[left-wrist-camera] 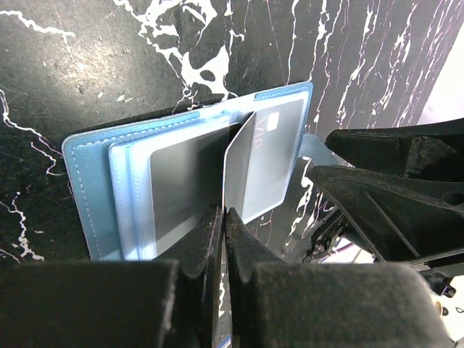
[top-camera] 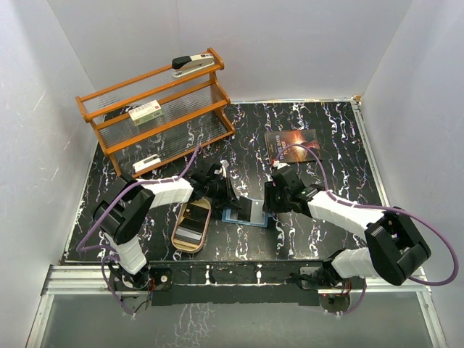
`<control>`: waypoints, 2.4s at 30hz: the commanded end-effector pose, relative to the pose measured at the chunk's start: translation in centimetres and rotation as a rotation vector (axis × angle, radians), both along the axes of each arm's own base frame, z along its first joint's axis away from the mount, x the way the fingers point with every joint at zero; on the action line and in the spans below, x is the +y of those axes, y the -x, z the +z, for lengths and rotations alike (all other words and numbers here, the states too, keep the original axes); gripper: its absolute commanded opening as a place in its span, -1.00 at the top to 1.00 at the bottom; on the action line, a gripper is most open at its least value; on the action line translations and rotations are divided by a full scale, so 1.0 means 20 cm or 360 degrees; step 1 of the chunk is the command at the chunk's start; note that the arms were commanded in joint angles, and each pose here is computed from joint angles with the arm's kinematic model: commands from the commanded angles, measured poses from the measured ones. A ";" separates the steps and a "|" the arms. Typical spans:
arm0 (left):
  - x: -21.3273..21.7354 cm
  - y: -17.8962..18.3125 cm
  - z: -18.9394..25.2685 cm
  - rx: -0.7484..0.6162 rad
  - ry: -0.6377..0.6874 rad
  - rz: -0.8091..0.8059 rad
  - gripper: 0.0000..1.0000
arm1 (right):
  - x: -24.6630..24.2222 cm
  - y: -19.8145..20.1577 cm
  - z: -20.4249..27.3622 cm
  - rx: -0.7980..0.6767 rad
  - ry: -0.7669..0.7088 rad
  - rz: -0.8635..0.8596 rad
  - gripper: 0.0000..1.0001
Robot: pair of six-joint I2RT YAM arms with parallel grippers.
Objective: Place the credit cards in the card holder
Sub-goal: Insert the credit card into the card holder.
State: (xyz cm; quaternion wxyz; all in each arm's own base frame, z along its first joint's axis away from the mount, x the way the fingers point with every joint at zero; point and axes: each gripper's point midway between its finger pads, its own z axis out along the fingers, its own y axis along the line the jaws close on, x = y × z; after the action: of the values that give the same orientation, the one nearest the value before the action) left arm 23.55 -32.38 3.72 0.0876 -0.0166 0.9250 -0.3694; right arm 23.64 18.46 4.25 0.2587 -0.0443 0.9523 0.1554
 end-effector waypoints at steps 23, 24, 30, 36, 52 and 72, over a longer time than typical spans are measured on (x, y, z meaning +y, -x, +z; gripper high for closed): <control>-0.02 0.04 -0.10 0.0011 -0.0058 -0.0034 1.00 | -0.01 0.04 -0.11 0.0047 -0.0054 -0.0081 0.68; -0.03 0.04 -0.10 0.0017 -0.0062 -0.0042 1.00 | -0.01 0.04 -0.11 0.0048 -0.0057 -0.0079 0.69; -0.06 0.06 -0.11 0.0044 -0.0057 -0.0109 1.00 | 0.01 0.04 -0.11 0.0047 -0.0080 -0.0082 0.70; -0.07 0.06 -0.12 0.0050 -0.0075 -0.0106 1.00 | 0.03 0.03 -0.11 0.0042 -0.0105 -0.0088 0.70; -0.05 -0.04 0.07 -0.0141 -0.0117 0.0010 0.25 | 0.03 0.00 0.15 -0.0061 -0.0146 -0.0083 0.45; -0.08 0.00 -0.03 -0.0069 -0.0087 -0.0056 0.17 | -0.05 0.06 -0.06 0.0053 -0.0035 -0.0168 0.63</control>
State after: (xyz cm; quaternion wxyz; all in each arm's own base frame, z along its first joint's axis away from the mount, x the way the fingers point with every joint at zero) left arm 23.86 -33.96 3.62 0.1083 0.0007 0.9307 -0.3495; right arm 21.65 17.10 3.15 0.2349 0.0045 0.9611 0.1452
